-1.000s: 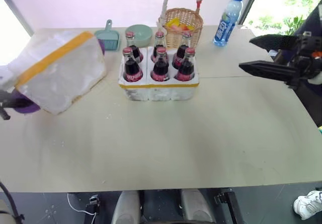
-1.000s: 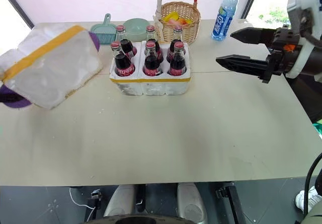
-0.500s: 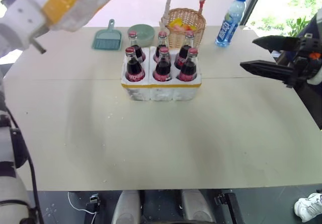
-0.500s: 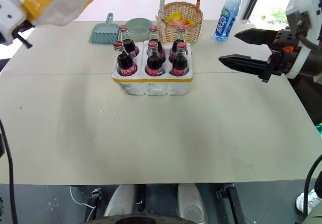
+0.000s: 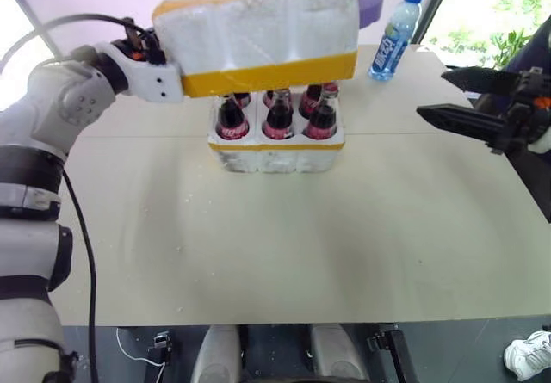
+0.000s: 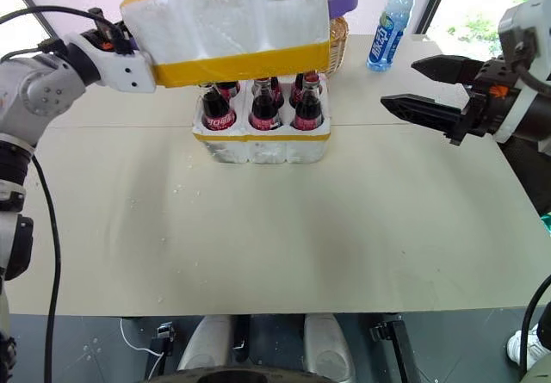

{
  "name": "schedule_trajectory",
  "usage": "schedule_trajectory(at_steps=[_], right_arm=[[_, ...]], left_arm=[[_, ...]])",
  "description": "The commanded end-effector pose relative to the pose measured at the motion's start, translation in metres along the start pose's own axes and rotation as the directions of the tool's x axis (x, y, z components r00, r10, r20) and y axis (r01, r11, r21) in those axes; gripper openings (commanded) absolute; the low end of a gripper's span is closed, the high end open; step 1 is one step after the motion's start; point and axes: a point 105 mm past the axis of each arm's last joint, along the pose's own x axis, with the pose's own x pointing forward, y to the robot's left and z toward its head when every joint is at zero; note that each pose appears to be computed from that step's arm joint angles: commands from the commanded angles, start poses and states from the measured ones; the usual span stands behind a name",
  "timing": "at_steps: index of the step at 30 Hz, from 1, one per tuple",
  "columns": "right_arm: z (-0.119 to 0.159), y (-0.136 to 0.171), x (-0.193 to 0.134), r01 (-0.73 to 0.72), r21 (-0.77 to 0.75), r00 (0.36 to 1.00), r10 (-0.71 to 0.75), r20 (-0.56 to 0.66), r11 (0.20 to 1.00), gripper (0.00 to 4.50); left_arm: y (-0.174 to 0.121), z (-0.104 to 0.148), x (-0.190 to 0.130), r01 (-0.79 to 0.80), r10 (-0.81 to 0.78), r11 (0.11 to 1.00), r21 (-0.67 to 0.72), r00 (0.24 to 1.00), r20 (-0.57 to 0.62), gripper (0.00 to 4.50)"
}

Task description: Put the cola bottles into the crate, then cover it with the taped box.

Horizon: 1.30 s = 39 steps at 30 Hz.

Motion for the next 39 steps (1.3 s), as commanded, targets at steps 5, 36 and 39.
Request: schedule_trajectory(at_steps=[5,36,39], right_arm=[[0.014,0.005,-0.007,0.019,-0.044,0.999,-0.017,0.048,0.999,4.50],[-0.002,0.005,-0.007,0.019,-0.038,1.000,-0.019,-0.001,0.999,4.50],[-0.004,0.005,-0.007,0.021,-0.031,1.000,-0.021,-0.005,0.999,4.50]], left_arm=[[-0.001,0.019,0.008,-0.049,0.044,0.994,0.097,0.998,0.047,0.37],[-0.043,0.041,-0.006,-0.013,0.009,0.989,0.146,1.000,0.023,1.67],[-0.046,0.041,-0.013,-0.010,0.005,0.989,0.146,1.000,0.031,3.19]])
